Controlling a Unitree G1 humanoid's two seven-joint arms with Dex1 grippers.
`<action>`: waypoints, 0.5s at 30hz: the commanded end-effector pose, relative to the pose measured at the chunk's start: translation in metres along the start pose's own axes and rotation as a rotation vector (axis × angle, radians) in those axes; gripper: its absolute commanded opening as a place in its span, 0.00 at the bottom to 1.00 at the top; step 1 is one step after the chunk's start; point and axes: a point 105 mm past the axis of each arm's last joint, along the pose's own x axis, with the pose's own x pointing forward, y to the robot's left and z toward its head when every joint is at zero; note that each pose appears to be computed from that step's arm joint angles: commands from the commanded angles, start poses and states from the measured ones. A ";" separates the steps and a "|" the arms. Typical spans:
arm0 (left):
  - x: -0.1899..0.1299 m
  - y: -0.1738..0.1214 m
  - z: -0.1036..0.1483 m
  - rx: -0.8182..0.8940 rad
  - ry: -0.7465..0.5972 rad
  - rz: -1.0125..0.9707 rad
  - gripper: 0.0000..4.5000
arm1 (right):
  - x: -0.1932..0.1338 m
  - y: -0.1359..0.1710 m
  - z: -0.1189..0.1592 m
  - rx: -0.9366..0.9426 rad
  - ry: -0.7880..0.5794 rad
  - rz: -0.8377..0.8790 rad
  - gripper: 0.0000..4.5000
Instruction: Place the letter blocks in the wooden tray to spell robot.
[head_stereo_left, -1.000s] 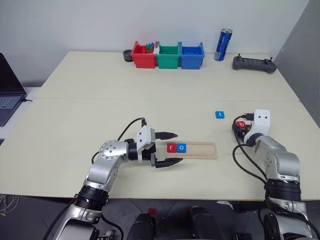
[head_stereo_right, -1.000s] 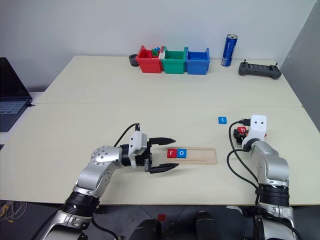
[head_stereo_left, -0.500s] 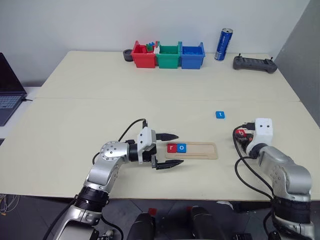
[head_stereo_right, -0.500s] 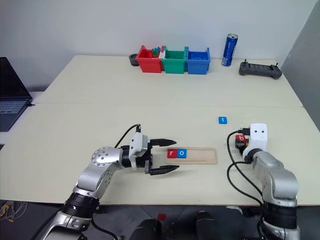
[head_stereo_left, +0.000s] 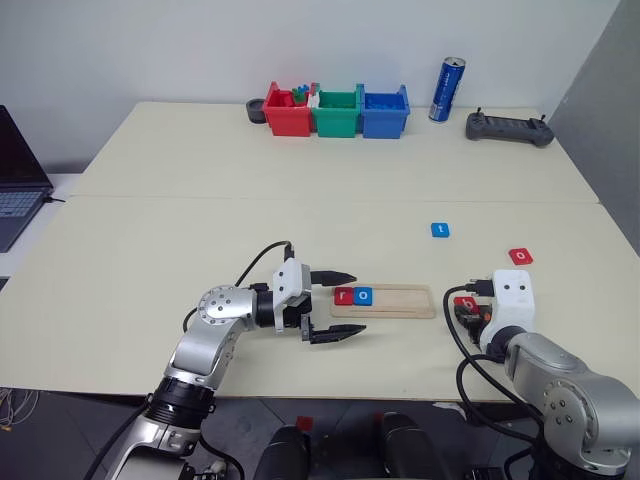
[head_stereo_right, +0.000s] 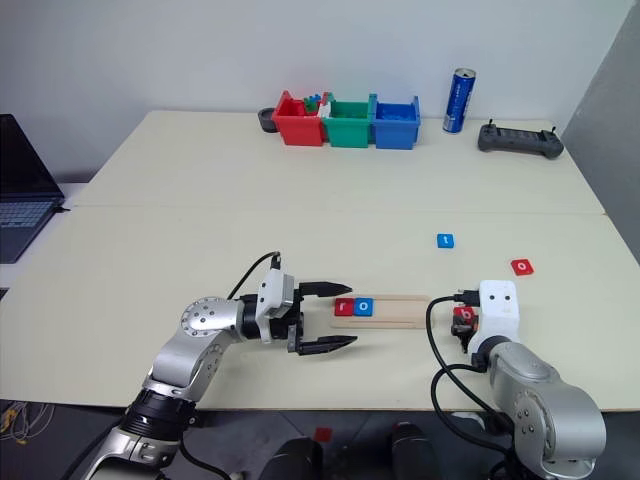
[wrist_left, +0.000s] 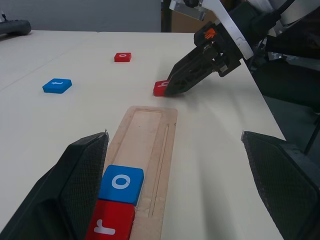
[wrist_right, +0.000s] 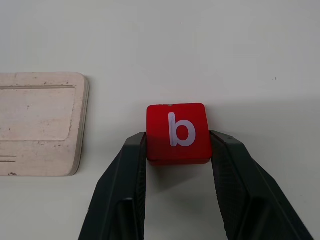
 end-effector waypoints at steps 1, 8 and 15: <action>0.004 0.001 0.012 0.035 -0.028 -0.018 1.00 | -0.002 0.002 0.005 0.006 -0.022 0.016 0.63; 0.003 0.003 0.012 0.036 -0.023 -0.010 1.00 | -0.006 -0.002 0.015 -0.027 -0.047 0.009 0.99; 0.003 0.003 0.010 0.033 -0.021 -0.013 1.00 | -0.011 -0.015 0.071 -0.101 -0.168 0.054 0.99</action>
